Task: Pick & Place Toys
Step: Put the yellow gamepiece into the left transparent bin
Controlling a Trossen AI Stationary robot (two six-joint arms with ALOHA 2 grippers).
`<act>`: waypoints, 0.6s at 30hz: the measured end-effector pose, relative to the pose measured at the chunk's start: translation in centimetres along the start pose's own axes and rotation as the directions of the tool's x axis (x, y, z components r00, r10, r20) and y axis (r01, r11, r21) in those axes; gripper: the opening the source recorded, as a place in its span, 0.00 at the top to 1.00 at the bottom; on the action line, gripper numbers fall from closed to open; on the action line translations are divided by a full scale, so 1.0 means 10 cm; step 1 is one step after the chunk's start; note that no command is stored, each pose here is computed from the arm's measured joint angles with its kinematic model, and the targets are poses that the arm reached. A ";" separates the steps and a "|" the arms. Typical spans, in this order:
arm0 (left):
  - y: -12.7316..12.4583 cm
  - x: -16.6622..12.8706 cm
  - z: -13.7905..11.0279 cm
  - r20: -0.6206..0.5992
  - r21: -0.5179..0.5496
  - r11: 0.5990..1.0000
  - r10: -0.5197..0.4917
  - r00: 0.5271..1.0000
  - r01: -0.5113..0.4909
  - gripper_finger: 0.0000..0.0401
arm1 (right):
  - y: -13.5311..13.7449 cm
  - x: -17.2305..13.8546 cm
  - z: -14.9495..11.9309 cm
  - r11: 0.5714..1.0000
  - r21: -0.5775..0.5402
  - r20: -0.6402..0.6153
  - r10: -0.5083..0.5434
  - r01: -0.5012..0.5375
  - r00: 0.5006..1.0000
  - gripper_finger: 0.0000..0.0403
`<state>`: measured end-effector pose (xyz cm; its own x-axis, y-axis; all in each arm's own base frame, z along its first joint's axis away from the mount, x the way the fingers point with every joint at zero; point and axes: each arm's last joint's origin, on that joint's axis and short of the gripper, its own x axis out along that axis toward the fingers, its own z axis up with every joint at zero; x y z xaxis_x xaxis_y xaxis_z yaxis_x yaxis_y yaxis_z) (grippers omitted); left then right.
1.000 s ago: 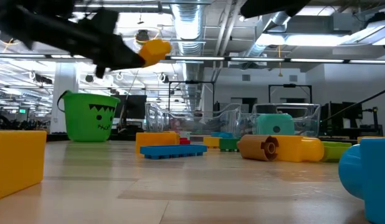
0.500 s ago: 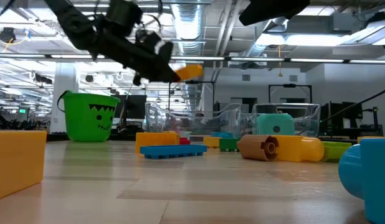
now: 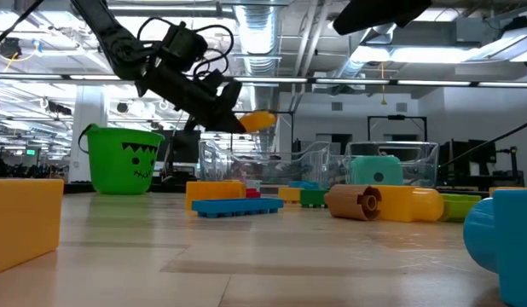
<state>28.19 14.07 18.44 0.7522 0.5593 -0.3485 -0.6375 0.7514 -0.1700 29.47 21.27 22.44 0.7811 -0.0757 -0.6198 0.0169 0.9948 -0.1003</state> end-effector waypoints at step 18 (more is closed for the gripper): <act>-0.01 0.00 -0.07 -0.050 0.023 0.999 0.042 0.998 -0.041 0.94 | 0.03 -0.02 -0.02 1.000 -0.012 -0.009 0.005 -0.005 1.000 0.54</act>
<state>28.11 13.76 17.85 0.7157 0.5720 -0.4007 -0.6635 0.7361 -0.1343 29.15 21.56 22.37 0.7758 -0.0715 -0.6270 0.0055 0.9943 -0.1065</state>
